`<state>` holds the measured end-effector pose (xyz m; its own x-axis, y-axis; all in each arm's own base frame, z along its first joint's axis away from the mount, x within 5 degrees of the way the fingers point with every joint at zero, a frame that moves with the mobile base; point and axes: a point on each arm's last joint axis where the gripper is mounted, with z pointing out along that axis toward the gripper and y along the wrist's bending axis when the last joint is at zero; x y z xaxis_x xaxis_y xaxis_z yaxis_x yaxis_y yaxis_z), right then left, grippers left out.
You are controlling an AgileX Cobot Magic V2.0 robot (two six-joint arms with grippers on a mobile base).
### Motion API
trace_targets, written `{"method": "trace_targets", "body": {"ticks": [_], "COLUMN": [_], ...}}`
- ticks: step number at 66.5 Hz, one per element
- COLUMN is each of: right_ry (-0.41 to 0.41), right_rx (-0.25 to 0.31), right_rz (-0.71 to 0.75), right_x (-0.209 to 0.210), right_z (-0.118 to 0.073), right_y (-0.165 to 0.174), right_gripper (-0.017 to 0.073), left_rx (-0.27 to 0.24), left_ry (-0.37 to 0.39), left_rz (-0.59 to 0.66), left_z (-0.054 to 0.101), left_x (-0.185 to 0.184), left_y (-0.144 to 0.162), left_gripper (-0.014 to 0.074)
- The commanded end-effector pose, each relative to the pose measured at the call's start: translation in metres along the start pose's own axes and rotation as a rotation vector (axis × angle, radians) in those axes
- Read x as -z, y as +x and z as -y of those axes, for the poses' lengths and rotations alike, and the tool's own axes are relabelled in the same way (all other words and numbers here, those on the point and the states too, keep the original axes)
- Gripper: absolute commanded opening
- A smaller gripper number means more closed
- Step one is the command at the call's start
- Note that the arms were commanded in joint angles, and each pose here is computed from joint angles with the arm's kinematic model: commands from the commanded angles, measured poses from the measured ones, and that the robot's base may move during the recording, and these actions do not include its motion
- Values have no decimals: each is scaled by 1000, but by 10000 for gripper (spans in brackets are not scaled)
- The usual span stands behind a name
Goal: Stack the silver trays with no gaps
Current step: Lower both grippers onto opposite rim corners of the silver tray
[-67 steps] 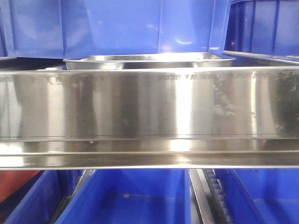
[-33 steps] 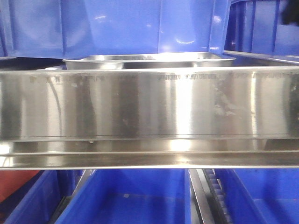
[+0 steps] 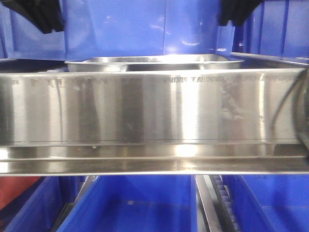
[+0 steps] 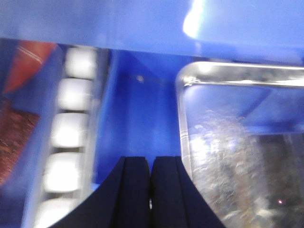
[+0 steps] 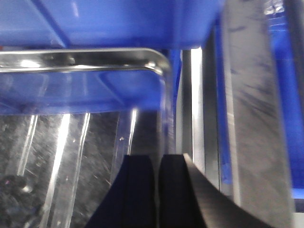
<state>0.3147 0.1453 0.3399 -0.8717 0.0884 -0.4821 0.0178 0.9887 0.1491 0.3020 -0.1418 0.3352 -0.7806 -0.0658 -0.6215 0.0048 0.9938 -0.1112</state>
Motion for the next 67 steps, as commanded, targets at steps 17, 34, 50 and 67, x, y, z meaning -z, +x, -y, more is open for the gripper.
{"method": "trace_targets", "body": {"ticks": [17,34,50,67], "right_ry": [42,45,46,59], "right_rx": [12,12,12,4], "right_rz": [-24,-23,-26,-39], "right_x": [-12,-12,-13,-18], "right_z": [-1,0,0,5], "right_y": [-2,-3,-2,0], "right_gripper": [-1,206,209,201], "left_rx": [6,25,2,-18], "left_ry": [34,60,81,55], "left_rz": [24,11,-22,-68], "left_z": [8,11,25,29], "left_x": [-6,-7,-13,-32], "left_y": [-4,-2,6,12], "left_gripper": [-16,148,186,182]}}
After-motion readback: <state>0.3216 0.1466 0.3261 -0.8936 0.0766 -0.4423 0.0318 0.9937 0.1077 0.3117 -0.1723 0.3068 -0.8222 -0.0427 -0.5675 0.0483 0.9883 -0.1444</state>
